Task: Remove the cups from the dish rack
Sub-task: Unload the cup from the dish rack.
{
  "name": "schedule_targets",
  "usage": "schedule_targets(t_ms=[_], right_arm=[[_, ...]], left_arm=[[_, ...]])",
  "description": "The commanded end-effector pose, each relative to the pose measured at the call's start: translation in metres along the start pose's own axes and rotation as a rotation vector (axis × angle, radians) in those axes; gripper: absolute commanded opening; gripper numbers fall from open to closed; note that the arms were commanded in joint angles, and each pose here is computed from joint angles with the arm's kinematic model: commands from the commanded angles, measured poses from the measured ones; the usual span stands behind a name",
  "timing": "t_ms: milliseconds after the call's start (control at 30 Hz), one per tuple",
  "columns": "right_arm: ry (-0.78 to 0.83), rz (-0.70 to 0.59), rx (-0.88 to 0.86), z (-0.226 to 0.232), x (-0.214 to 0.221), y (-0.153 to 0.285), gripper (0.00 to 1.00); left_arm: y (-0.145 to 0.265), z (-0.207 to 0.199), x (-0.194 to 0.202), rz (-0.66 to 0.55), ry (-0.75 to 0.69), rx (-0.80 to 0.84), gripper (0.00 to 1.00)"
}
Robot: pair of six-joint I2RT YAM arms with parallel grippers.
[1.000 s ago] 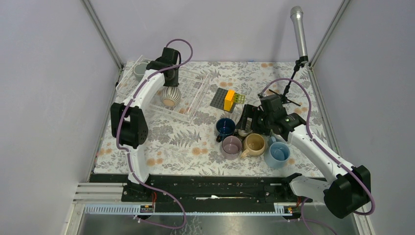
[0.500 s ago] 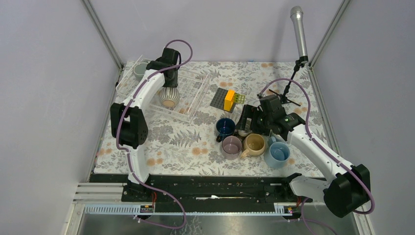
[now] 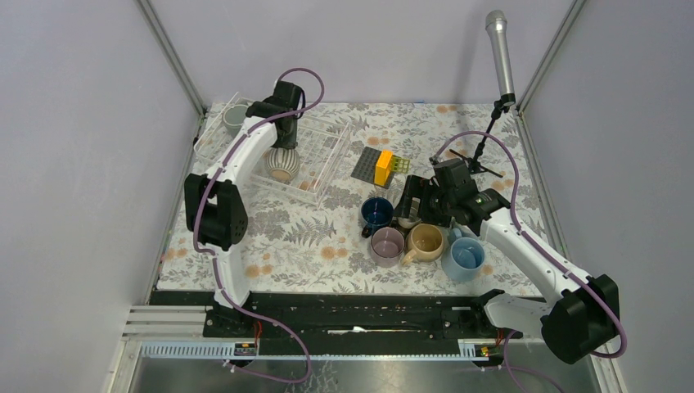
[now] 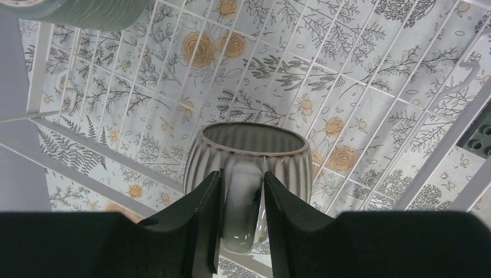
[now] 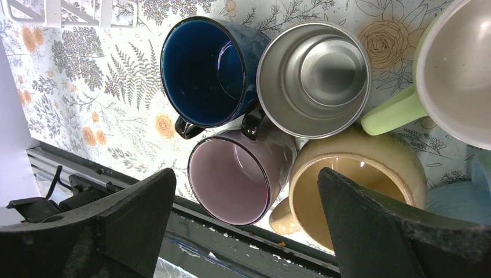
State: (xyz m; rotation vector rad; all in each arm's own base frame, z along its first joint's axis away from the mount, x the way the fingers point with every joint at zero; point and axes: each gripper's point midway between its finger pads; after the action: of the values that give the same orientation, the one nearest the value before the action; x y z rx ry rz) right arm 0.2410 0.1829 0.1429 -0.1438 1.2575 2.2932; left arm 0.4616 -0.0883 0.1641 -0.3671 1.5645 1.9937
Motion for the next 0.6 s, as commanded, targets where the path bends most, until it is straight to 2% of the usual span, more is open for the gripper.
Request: schedule_targets(t_ms=[0, 567], right_arm=[[0.013, -0.003, -0.025, 0.0073, -0.0002, -0.0015, 1.00], [0.014, 0.001, -0.024, 0.0083, 0.0009, -0.0026, 1.00]], left_arm=[[0.0287, 0.0150, -0.0121, -0.050, 0.028, -0.036, 0.37], [0.0358, 0.0227, -0.0045, -0.018, 0.025, -0.073, 0.38]])
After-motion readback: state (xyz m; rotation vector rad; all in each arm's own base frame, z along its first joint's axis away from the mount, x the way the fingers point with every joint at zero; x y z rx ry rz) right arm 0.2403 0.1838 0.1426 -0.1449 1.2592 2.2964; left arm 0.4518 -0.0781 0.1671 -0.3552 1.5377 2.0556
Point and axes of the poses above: each gripper's point midway between its finger pads, its own y axis back along the fingers, its own z axis along the line the jaws close on, x = y × z, and after that the axes turned 12 degrees about -y, right-handed
